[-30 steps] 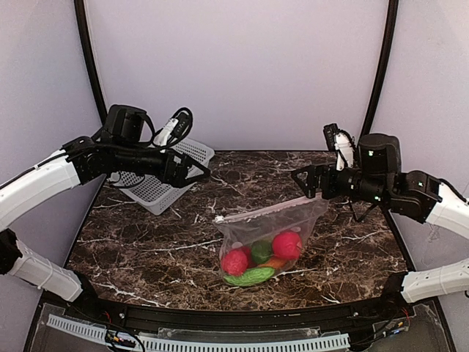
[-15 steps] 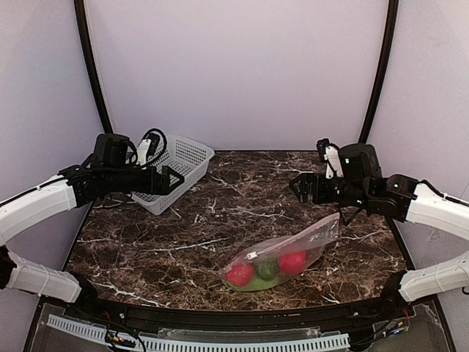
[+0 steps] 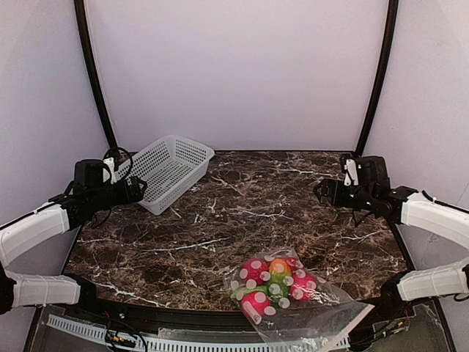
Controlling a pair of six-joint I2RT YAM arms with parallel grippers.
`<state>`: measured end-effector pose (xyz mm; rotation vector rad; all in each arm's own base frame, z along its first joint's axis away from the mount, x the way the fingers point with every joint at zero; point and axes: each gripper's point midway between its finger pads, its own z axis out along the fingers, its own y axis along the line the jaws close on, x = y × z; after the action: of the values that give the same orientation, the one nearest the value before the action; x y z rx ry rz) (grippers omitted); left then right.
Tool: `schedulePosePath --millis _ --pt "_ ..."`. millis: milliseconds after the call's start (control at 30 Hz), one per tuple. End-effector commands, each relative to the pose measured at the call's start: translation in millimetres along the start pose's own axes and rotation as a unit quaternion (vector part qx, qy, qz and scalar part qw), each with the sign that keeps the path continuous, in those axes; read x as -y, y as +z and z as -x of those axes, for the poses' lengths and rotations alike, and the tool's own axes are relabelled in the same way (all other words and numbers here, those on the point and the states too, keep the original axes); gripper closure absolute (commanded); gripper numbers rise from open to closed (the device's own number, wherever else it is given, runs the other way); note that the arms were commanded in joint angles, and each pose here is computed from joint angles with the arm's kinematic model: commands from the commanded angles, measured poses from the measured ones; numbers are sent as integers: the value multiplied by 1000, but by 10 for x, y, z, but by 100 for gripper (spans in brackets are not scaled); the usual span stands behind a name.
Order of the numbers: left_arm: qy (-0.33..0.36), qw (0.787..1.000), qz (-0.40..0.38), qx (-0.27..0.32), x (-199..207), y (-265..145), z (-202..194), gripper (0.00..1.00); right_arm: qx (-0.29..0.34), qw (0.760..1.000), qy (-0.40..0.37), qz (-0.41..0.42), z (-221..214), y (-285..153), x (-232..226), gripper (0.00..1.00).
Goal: Place the food in the zip-top bag and seal the zipper
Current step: Reset both arms
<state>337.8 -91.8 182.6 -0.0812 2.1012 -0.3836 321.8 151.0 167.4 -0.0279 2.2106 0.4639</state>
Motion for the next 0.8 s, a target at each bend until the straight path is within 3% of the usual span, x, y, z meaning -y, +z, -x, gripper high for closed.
schedulePosePath --millis 0,200,433,767 --pt "-18 997 50 59 -360 -111 74 2 39 999 -1 13 147 -80 196 1" --pt "8 988 109 110 -653 -343 65 1 102 995 -12 0 262 -311 471 1" --pt "18 973 142 179 -791 -643 73 1 226 973 -41 0 358 -703 523 2" --pt "16 963 141 228 -807 -853 83 1 236 971 -49 -8 217 -754 587 1"
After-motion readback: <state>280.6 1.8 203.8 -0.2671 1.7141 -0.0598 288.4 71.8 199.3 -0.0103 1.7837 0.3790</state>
